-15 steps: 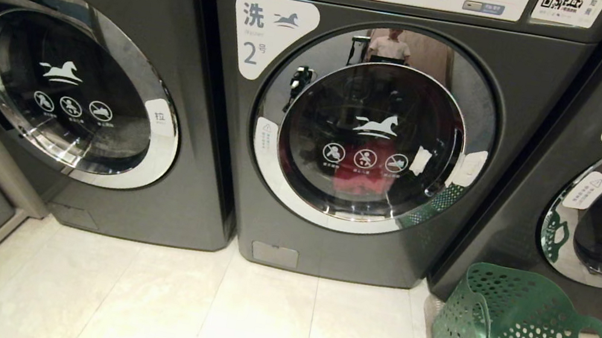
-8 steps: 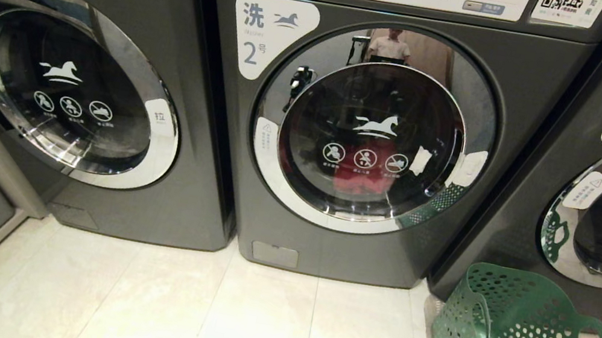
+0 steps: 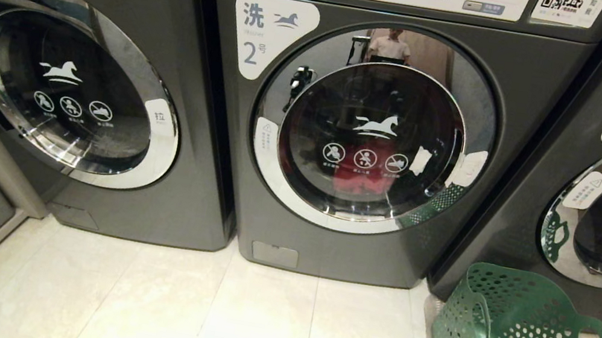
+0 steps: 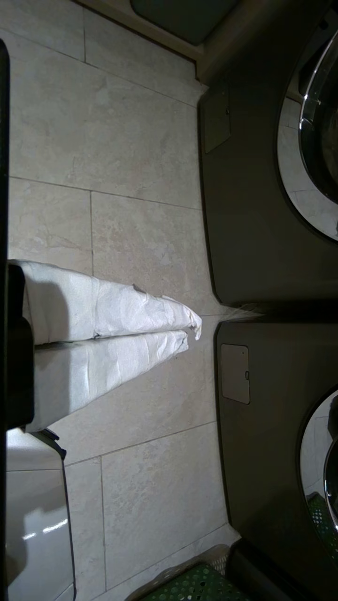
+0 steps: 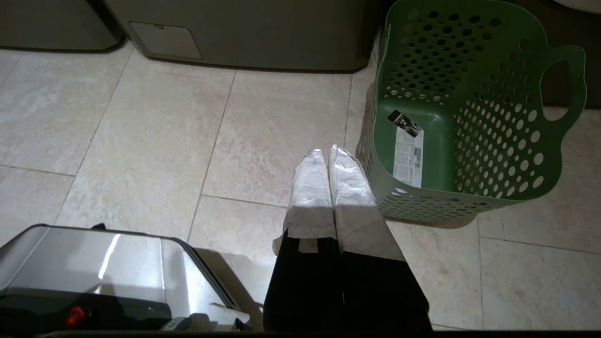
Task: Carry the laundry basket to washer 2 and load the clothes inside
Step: Press the washing machine switch
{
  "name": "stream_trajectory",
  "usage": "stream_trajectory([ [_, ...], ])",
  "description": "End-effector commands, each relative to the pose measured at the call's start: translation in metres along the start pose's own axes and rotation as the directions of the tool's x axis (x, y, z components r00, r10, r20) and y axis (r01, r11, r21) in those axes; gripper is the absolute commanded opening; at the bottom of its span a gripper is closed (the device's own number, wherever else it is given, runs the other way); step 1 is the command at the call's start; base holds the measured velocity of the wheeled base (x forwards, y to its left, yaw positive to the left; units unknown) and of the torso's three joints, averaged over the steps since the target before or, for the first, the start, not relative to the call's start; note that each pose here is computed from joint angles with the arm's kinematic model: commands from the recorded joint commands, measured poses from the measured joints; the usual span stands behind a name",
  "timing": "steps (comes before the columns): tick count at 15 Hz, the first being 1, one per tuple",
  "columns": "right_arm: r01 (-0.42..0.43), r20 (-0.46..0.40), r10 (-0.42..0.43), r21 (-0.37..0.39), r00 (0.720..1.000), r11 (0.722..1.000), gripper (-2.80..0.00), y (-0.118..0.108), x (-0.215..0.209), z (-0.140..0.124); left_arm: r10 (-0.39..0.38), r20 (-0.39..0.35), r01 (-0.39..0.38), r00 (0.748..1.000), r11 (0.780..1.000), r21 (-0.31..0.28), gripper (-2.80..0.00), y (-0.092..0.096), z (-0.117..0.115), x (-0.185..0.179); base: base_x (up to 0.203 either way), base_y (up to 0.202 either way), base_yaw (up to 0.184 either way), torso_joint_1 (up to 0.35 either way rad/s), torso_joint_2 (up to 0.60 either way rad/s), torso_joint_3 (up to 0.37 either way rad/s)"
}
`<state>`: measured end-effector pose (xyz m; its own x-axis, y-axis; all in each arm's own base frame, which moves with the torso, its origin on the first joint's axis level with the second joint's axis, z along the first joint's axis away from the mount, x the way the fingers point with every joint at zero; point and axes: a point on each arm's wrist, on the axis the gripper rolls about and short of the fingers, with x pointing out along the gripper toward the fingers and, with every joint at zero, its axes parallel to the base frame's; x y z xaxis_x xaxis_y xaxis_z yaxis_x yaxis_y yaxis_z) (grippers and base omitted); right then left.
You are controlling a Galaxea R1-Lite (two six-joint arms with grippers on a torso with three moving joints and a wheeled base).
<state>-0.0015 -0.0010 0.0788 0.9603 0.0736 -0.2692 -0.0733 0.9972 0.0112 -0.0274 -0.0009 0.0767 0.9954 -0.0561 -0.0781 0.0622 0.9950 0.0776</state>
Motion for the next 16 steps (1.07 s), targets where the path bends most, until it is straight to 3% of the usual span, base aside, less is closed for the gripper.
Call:
stream_trajectory([
  [1, 0.000, -0.002, 0.000, -0.002, 1.000, 1.000, -2.80, 0.0000, 0.0001, 0.0000, 0.000, 0.002, 0.000, 1.000, 1.000, 0.001, -2.80, 0.0000, -0.0001, -0.0002, 0.000, 0.000, 0.000, 0.000, 0.00, 0.000],
  [3, 0.000, -0.001, 0.000, -0.006, 1.000, 1.000, -2.80, 0.0000, 0.0002, 0.0002, 0.000, 0.002, 0.000, 1.000, 1.000, 0.001, -2.80, 0.0000, -0.0001, -0.0002, 0.036, 0.000, -0.003, 0.000, 0.00, 0.004],
  [10, 0.000, -0.003, 0.000, -0.007, 1.000, 1.000, -2.80, 0.0000, 0.0003, 0.0001, 0.000, 0.002, 0.000, 1.000, 1.000, -0.002, -2.80, 0.0000, -0.0001, -0.0002, 0.184, 0.000, 0.000, 0.005, 0.00, 0.004],
  [16, 0.000, -0.003, 0.000, -0.008, 1.000, 1.000, -2.80, 0.0000, 0.0003, 0.0001, -0.002, 0.002, 0.002, 1.000, 1.000, -0.002, -2.80, -0.0001, -0.0001, -0.0002, 0.010, 0.000, 0.000, 0.001, 0.00, 0.001],
])
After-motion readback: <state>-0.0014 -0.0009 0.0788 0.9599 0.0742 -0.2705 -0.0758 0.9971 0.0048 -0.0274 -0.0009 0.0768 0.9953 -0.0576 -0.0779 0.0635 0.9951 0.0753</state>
